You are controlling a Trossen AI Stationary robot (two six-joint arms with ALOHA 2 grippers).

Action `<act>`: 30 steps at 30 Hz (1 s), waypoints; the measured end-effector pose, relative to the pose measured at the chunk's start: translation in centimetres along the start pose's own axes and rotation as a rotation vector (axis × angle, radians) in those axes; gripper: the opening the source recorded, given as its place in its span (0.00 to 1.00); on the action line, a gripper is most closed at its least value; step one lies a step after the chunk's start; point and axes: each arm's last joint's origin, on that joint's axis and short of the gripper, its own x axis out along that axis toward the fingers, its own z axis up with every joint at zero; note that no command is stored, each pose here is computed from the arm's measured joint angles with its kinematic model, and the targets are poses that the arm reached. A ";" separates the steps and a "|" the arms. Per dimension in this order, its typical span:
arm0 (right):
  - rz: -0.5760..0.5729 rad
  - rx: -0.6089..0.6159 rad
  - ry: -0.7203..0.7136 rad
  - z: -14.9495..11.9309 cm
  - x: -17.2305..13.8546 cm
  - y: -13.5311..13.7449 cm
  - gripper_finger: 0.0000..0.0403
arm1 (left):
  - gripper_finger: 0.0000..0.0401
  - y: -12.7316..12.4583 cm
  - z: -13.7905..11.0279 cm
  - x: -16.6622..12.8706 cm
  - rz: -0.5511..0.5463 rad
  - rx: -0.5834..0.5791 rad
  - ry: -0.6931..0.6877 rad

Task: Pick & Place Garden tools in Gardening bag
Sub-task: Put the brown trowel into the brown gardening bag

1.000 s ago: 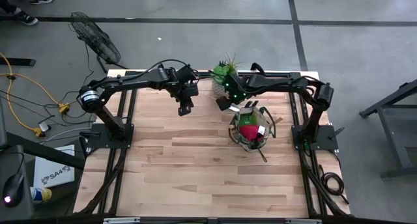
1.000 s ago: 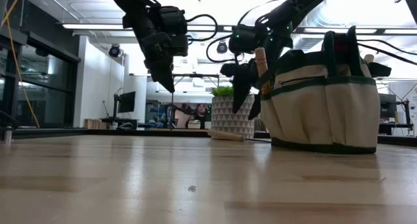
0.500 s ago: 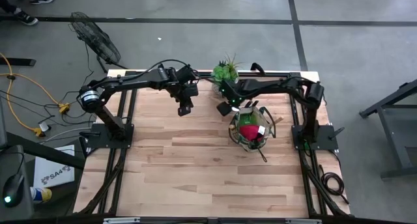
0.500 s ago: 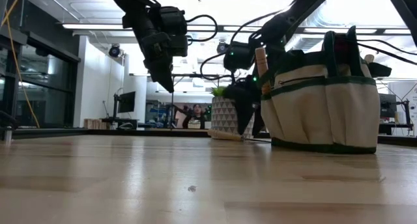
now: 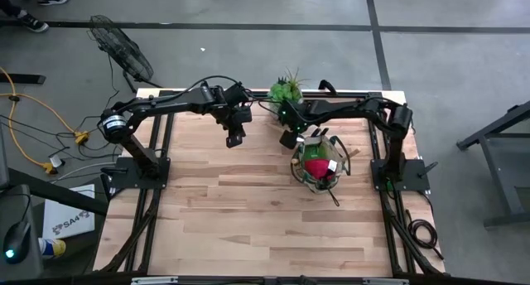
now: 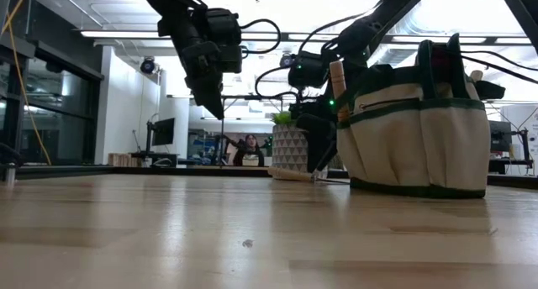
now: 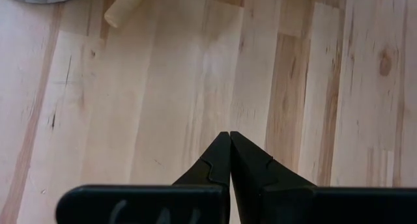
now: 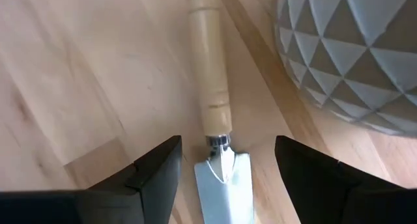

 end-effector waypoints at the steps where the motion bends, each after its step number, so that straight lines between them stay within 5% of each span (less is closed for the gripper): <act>1: 0.011 -0.007 0.000 0.0 0.0 0.0 0.59 | 0.00 0.0 0.0 0.0 0.000 0.000 0.000; 19: 0.081 -0.066 0.031 -0.3 1.7 0.5 0.58 | 0.00 0.0 0.0 0.0 -0.001 0.010 -0.001; 30: 0.097 -0.042 0.042 -0.4 1.7 0.5 0.21 | 0.00 0.0 0.0 0.0 -0.001 0.012 -0.001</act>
